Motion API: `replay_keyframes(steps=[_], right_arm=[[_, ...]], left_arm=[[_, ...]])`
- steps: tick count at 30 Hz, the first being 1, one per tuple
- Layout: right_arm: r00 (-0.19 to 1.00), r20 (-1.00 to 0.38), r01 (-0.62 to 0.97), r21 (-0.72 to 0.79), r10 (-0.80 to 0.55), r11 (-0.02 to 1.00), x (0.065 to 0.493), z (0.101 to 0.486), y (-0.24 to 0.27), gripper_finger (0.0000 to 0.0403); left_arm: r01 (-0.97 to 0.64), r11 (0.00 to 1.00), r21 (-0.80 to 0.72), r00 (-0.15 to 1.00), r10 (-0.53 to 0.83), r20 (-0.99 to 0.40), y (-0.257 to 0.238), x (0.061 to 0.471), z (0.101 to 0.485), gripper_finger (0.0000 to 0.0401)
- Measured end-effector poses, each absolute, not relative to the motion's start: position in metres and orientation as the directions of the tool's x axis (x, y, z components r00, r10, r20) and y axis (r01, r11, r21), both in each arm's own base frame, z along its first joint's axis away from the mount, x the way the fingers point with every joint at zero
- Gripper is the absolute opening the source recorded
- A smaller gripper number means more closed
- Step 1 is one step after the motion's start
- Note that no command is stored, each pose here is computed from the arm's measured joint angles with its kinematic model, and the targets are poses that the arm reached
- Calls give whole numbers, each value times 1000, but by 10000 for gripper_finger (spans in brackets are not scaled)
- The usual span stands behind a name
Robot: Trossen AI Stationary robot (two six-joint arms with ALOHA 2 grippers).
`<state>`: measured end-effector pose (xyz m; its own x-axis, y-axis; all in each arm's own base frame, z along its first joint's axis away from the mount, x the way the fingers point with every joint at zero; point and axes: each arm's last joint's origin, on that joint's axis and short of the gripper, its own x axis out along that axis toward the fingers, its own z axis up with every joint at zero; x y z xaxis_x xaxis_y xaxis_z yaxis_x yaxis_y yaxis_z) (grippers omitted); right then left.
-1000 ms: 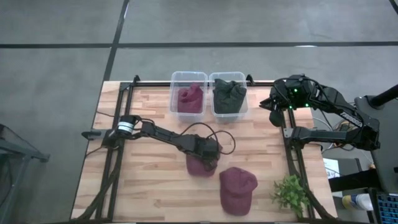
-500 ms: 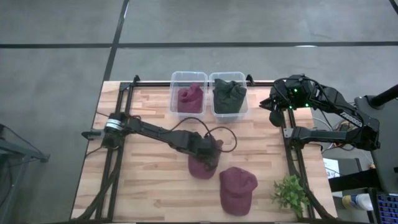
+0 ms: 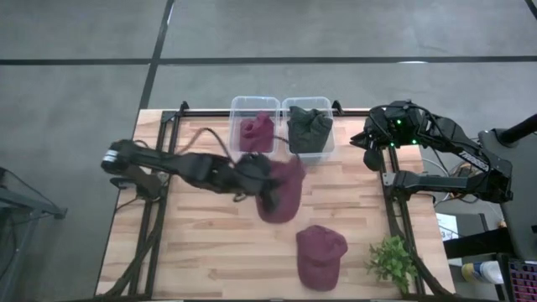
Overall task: Pick & Place hat
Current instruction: Put the top red cap into the left transparent bin
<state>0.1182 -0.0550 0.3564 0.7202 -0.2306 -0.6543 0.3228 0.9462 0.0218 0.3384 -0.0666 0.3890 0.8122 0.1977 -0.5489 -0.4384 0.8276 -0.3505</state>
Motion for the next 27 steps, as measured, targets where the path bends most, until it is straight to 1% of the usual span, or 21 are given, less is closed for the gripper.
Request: replay_keyframes(steps=[4,6,13,21,23,27], right_arm=[[720,-654,322,20,-231,947,118,356,-55,59],[721,-654,322,21,-231,947,118,356,-55,59],[721,-653,322,20,-231,947,118,357,-55,59],[721,-653,322,20,-232,946,118,357,-55,59],[721,-653,322,20,-232,946,118,357,-55,59],[721,-653,323,20,-232,946,118,357,-55,59]], left_arm=[[-471,819,-329,837,296,-460,-58,315,417,0],[-493,819,-293,833,347,-430,-53,305,425,0],[-588,797,-141,780,511,-361,-26,282,444,0],[-681,727,89,667,666,-334,24,277,449,0],[-682,716,147,643,684,-344,38,278,447,0],[-678,706,205,613,697,-373,64,279,442,0]])
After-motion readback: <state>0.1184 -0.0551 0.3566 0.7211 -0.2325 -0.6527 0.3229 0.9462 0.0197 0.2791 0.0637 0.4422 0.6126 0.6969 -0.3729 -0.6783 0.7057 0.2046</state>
